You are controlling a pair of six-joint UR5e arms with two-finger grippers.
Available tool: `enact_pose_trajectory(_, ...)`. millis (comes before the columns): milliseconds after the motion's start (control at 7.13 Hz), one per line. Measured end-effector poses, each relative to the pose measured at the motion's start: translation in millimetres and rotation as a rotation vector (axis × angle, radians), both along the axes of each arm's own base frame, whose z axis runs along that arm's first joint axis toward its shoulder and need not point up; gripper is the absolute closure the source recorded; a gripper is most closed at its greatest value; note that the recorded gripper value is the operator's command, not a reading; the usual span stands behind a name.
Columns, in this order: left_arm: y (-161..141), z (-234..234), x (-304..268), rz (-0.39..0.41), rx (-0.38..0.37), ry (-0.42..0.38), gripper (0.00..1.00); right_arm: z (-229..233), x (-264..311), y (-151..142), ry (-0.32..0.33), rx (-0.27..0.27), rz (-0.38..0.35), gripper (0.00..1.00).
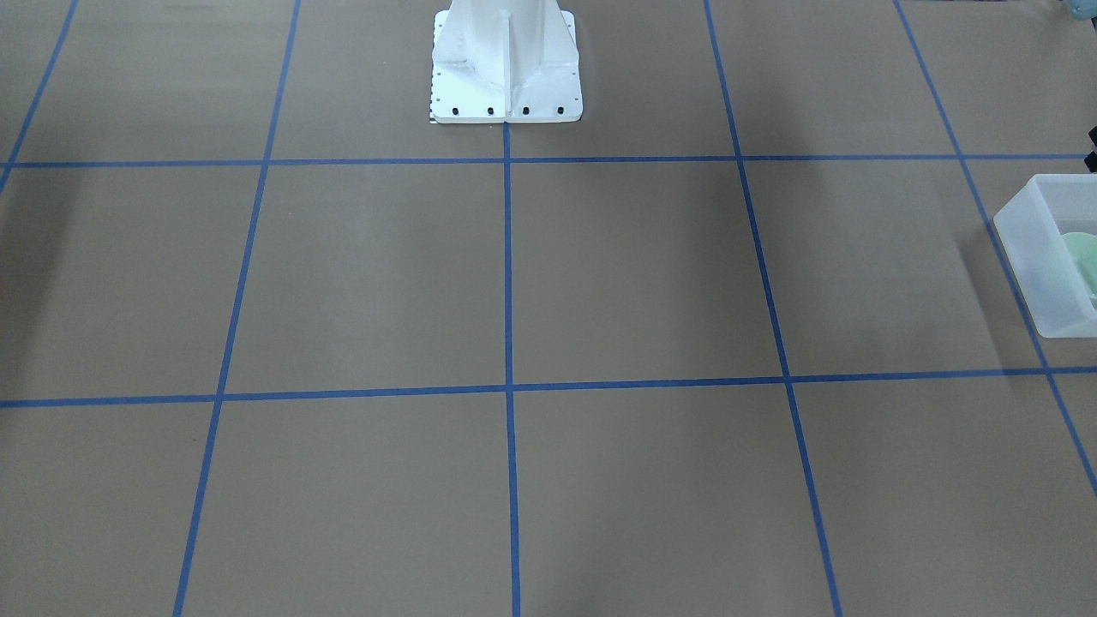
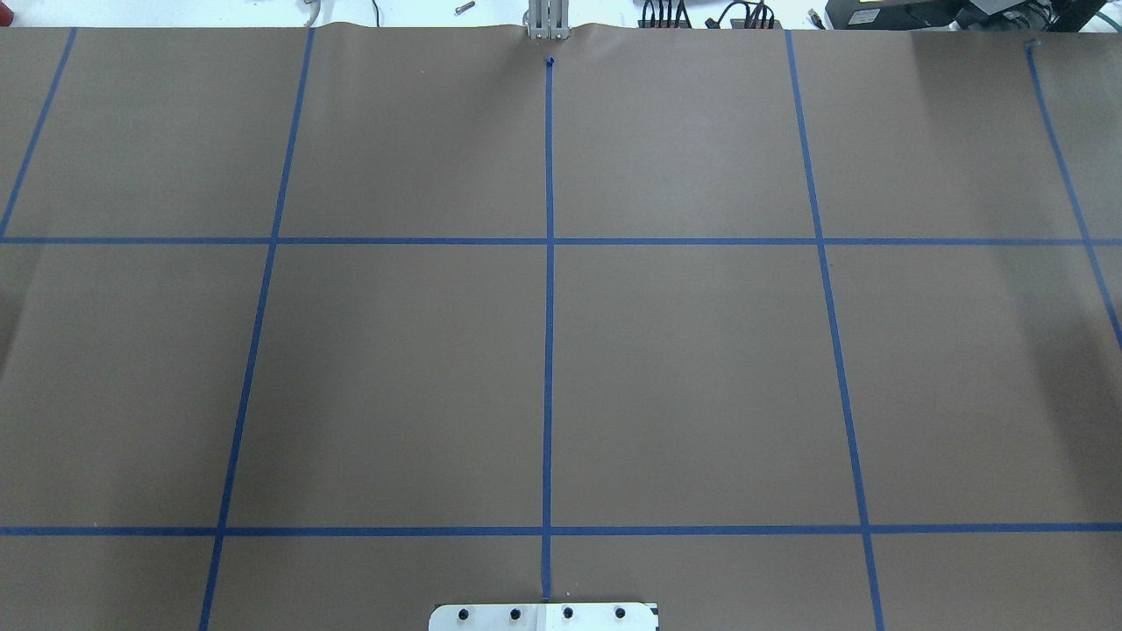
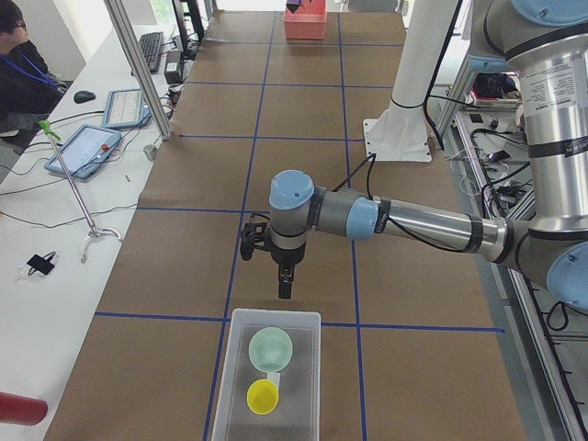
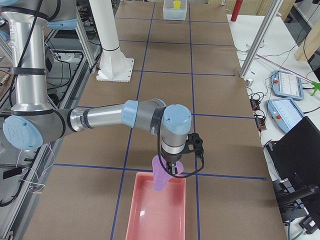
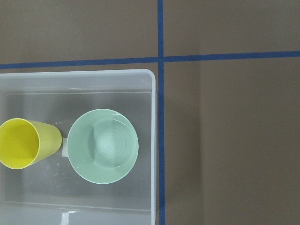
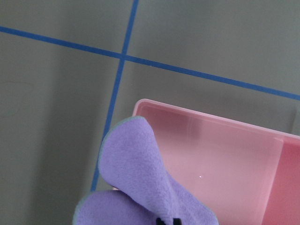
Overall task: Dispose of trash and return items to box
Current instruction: 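Lower the purple cloth into the pink bin and open the right gripper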
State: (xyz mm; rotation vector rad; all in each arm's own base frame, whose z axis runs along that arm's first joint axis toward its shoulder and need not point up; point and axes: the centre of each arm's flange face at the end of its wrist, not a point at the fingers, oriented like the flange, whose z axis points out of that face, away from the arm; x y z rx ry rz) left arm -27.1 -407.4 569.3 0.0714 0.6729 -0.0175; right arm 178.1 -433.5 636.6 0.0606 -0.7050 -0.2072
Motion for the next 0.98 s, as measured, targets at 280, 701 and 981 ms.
enact_pose_trajectory(280, 0.0, -0.2, 0.0, 0.0, 0.002, 0.0, 0.02, 92.8, 13.8, 22.2, 0.003, 0.043, -0.002, 1.0)
enact_pose_trajectory(701, 0.0, -0.9, 0.1, 0.0, 0.004, 0.0, 0.02, 149.3, 10.8, 42.8, 0.01, 0.064, 0.005, 0.02)
enact_pose_trajectory(981, 0.4, 0.0, -0.1, 0.0, -0.001, 0.0, 0.02, 127.3, 10.0, 26.5, -0.016, 0.058, 0.08, 0.02)
